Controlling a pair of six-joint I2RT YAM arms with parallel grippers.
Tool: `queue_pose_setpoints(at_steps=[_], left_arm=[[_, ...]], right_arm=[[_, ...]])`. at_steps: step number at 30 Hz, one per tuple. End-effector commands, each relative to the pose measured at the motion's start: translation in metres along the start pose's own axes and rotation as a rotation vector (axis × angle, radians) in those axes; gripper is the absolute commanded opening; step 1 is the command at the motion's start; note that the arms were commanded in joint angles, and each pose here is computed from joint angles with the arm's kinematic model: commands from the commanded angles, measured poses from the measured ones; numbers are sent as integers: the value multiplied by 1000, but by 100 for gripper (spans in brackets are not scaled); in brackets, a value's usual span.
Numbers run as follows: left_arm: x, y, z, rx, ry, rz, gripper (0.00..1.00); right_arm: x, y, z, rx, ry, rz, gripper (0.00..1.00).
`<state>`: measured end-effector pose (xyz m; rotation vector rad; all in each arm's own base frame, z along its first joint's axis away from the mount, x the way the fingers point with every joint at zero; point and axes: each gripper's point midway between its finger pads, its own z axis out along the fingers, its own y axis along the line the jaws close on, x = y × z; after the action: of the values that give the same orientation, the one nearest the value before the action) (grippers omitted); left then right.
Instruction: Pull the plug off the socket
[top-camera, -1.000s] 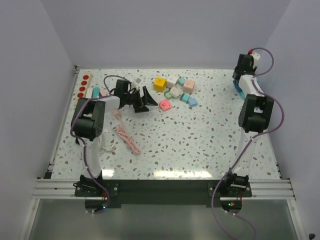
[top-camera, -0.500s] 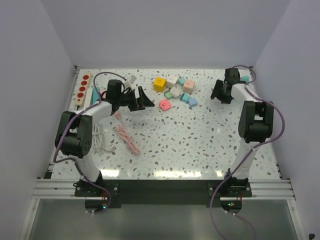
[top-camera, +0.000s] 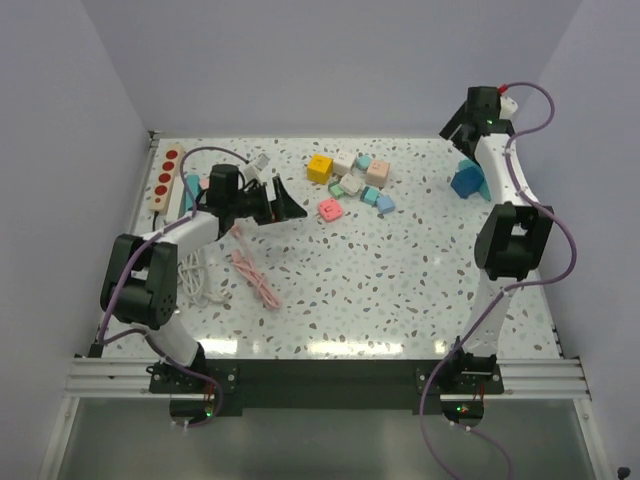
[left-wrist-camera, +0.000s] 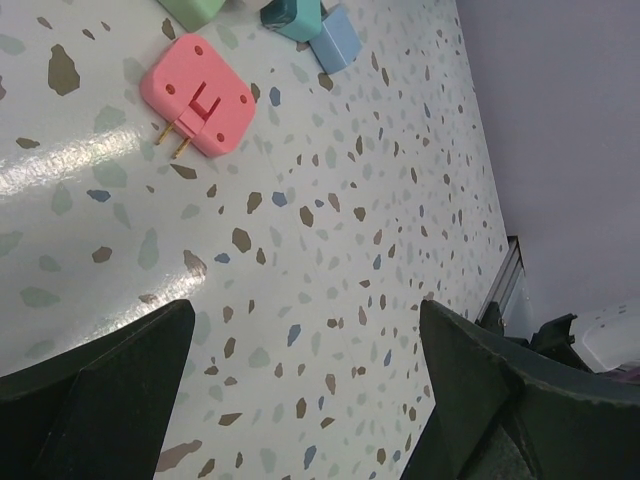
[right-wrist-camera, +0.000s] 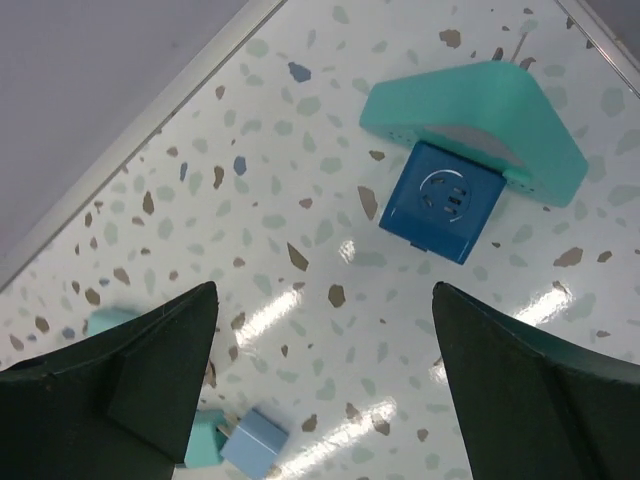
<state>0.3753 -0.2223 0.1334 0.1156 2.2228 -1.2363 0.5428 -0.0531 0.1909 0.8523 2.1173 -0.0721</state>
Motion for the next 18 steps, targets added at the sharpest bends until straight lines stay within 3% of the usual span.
queue_pose_setpoints(at_steps=[1,9,18], left_arm=[[-17,-19,-8,36,-72,87,100],[-10,-16,-11,18,-69,83,100],[-13,-12,-4,22,-57,65,100]], right_arm=[[10,-24,27,191,46,124,92],[23,-44,63,277,79,223,98],[48,-76,101,356,157,210,98]])
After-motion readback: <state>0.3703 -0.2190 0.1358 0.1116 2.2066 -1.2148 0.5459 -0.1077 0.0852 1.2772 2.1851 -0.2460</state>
